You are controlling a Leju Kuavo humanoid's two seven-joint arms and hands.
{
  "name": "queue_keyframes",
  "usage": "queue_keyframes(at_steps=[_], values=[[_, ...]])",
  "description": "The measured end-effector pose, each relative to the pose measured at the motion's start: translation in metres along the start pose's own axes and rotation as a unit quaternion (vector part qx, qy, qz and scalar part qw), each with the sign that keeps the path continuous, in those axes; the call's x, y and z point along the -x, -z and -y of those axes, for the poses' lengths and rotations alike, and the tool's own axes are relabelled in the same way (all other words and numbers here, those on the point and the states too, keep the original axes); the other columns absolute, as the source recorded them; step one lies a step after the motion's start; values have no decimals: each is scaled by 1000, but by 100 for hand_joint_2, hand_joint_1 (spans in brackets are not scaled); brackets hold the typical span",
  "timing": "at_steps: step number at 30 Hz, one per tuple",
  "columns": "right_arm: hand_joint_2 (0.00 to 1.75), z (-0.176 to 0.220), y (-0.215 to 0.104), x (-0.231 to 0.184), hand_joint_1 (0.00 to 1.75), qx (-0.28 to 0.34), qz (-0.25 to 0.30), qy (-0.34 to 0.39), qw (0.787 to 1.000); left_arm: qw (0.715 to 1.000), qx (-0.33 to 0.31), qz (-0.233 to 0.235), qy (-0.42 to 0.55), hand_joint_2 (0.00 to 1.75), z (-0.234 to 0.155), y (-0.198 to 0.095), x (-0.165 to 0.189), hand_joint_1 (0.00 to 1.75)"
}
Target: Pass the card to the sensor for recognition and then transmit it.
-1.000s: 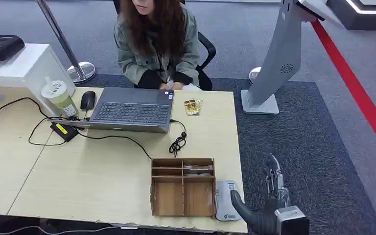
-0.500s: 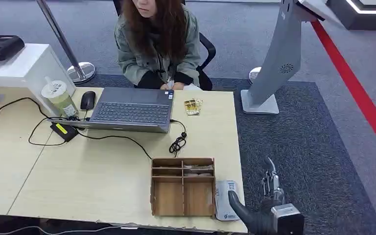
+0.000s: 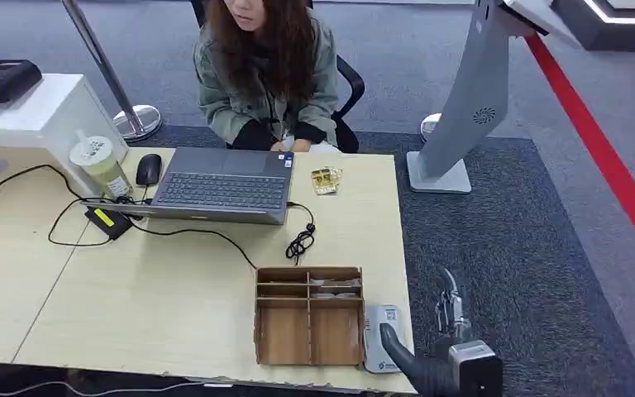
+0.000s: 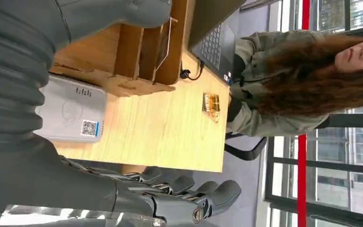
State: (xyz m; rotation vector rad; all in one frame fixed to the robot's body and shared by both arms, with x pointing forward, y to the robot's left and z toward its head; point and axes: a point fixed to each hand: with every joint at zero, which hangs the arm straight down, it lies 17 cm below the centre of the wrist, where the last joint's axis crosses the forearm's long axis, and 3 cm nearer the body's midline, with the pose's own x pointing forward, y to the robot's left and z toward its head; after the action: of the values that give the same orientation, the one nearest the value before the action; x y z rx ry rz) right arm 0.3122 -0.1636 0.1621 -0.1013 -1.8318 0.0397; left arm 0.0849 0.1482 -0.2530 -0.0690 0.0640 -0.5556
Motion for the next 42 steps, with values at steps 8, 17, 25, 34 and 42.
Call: queue_keyframes(at_steps=[8,17,25,34,42], values=[[175,-7,-2,9,0,-6,-13,14,1000,1000,0,0,0,175,0,0,0,0],[175,-19,-7,22,0,-19,-28,45,998,1000,1,-1,-1,175,0,0,0,0],[175,-23,-9,29,0,-24,-34,42,998,1000,1,-1,0,175,0,0,0,0],[175,-24,-12,35,0,-24,-40,36,998,1000,2,-1,-2,175,0,0,0,0],[175,-23,-12,36,0,-21,-41,34,998,1000,2,-1,-3,175,0,0,0,0]])
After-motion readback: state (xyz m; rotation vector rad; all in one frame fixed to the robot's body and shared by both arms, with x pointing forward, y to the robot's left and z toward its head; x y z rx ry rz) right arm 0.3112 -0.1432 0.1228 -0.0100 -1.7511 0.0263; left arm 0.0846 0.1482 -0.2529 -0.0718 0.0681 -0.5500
